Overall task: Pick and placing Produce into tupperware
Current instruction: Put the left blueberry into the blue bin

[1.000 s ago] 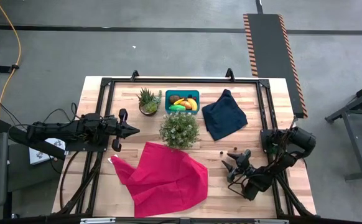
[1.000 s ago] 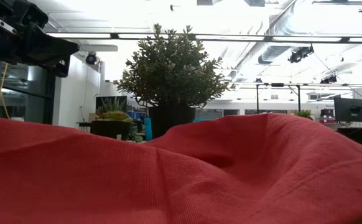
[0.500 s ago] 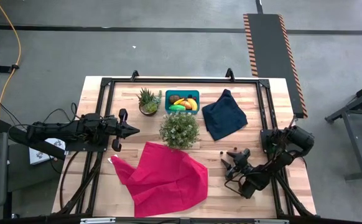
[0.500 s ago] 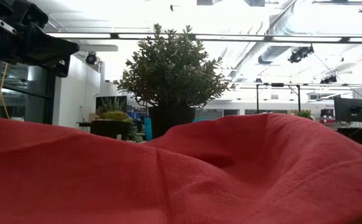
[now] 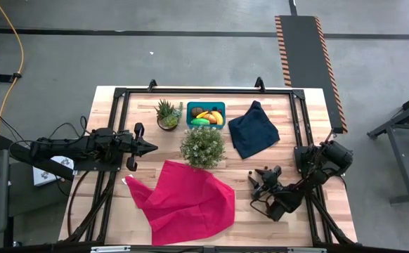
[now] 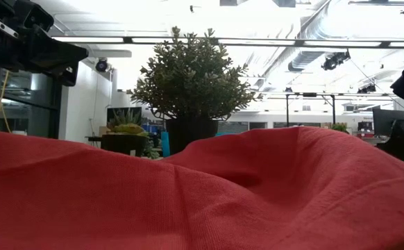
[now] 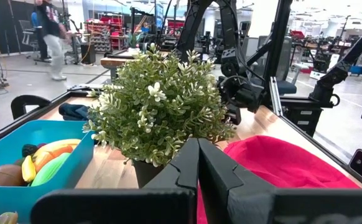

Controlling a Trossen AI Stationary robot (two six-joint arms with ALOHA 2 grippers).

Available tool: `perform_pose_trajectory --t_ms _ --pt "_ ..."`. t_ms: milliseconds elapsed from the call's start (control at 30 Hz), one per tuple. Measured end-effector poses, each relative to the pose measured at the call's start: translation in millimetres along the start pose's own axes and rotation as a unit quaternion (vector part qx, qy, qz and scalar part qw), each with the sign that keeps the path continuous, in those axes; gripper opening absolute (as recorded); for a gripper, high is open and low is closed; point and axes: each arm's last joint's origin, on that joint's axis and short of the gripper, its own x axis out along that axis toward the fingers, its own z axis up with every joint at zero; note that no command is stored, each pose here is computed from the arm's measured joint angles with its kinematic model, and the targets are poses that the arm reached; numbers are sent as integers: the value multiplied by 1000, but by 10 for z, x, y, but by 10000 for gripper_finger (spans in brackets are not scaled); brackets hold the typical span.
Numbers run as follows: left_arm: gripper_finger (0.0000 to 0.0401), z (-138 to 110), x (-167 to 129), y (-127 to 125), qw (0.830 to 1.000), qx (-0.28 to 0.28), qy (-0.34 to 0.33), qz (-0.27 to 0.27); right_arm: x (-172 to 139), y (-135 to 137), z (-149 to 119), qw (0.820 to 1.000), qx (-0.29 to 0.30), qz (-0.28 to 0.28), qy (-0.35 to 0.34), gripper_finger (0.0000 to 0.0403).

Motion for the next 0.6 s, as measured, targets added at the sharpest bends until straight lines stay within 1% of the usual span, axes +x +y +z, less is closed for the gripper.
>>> perform_pose_trajectory --t_ms 333,600 --pt "1 0 0 0 1000 0 0 0 8 -1 3 1000 -10 -1 0 214" --pt "1 0 0 0 1000 0 0 0 30 -4 13 1000 -9 -6 0 177"
